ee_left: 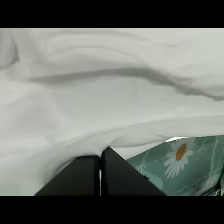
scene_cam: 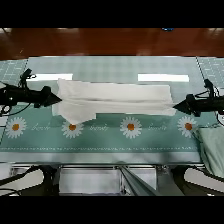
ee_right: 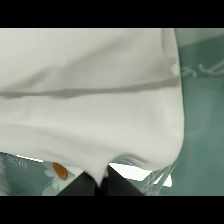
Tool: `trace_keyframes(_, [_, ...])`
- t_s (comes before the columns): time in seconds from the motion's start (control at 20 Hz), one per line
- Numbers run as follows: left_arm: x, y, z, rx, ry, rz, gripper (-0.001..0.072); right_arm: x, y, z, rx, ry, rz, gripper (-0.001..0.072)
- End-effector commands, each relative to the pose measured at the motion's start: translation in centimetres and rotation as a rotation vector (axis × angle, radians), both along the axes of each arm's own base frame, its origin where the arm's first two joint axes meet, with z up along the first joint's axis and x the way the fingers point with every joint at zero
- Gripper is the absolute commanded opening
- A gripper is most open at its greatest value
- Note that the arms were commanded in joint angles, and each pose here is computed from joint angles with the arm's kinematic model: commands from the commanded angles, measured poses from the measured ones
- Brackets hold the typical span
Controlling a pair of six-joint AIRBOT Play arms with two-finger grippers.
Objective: Fold the shirts.
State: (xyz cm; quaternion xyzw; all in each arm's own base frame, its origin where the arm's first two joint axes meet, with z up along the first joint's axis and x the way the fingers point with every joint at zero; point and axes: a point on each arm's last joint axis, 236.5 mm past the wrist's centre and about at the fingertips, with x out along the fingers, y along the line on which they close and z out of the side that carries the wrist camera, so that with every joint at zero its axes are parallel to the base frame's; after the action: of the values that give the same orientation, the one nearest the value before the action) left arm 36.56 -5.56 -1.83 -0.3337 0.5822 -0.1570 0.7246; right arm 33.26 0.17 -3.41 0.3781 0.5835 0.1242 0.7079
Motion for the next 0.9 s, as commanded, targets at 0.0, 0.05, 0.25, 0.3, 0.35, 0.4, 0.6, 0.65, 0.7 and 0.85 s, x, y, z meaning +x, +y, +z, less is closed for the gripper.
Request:
trace_keyframes(0.0, [4.8, -0.5, -1.2, 0.000, 0.012, 0.016, 0.0022, 5.1, -0.4, -0.1, -0.038, -0.068, -0.037, 0.0022])
trace_keyframes(0.05, [6.0, -0.6, -1.5, -0.006, 0.024, 0.022, 0.0022, 6.2, -0.4, -0.3, -0.038, -0.068, -0.042, 0.0022])
trace_keyframes(0.25, [10.1, -0.9, -2.6, -0.023, 0.045, 0.021, 0.0022, 9.5, -1.0, -1.3, -0.016, -0.068, -0.051, 0.0022])
trace_keyframes(0.3, [11.0, -0.9, -2.9, -0.024, 0.042, 0.020, 0.0022, 10.0, -1.2, -1.6, -0.016, -0.066, -0.054, 0.0022])
trace_keyframes(0.35, [11.8, -0.8, -3.2, -0.025, 0.042, 0.026, 0.0022, 10.5, -1.3, -1.8, -0.011, -0.066, -0.055, 0.0022])
trace_keyframes(0.4, [12.5, -0.7, -3.4, -0.026, 0.042, 0.032, 0.0022, 10.9, -1.3, -2.0, 0.000, -0.067, -0.061, 0.0022])
trace_keyframes(0.6, [13.6, -0.4, -4.4, -0.029, 0.046, 0.028, 0.0022, 11.5, -1.4, -3.4, 0.015, -0.055, -0.073, 0.0022])
trace_keyframes(0.65, [13.6, -0.4, -4.7, -0.029, 0.050, 0.025, 0.0022, 11.6, -1.5, -3.8, 0.015, -0.050, -0.077, 0.0022])
trace_keyframes(0.7, [13.6, -0.5, -5.0, -0.029, 0.054, 0.024, 0.0023, 11.6, -1.5, -4.1, 0.015, -0.044, -0.081, 0.0022])
trace_keyframes(0.85, [12.3, -1.4, -5.1, -0.050, 0.098, -0.025, 0.0504, 11.6, -1.7, -4.5, 0.019, -0.024, -0.105, 0.0428])
